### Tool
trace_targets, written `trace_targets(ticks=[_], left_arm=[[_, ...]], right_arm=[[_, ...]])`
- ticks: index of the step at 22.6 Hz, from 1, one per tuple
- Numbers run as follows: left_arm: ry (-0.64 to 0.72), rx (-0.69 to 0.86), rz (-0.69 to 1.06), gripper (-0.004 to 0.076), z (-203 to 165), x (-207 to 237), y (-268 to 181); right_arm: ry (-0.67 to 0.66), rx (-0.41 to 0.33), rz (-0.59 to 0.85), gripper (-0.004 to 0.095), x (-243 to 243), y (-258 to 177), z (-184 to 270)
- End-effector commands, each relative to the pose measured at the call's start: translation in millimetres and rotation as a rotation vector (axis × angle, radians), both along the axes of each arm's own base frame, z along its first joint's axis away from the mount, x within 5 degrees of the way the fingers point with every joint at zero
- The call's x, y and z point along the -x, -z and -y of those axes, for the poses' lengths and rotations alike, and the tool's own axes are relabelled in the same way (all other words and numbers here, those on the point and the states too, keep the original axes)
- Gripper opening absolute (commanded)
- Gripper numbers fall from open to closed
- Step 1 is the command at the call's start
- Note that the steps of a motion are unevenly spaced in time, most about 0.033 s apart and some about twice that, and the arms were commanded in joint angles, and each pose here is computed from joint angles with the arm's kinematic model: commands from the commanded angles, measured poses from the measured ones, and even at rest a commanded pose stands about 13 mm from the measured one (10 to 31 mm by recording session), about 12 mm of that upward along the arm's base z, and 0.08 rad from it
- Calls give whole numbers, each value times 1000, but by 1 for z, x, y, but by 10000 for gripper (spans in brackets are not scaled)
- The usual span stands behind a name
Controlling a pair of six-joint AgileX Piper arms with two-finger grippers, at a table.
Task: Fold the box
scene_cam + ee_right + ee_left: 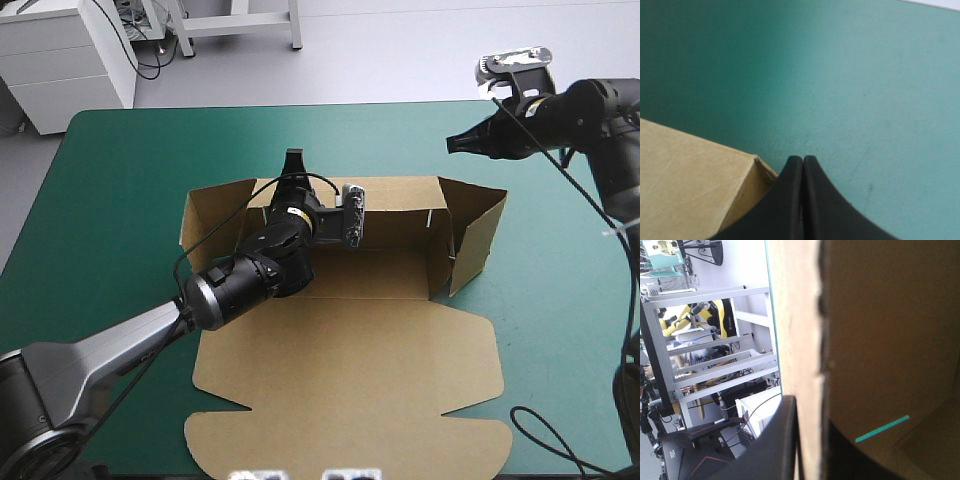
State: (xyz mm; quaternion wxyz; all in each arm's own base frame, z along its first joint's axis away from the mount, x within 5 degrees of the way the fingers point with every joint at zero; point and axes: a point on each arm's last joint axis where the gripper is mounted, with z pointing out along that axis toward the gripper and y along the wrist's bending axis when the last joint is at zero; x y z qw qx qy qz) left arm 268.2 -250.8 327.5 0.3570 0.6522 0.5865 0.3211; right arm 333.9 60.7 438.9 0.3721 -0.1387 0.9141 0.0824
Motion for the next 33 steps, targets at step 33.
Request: trace_targets(ticks=[33], left_arm=[[-60,69,-30,-8,-3,7,-7]], right_arm=[[-63,-112,-137,-19,31,97,-4]])
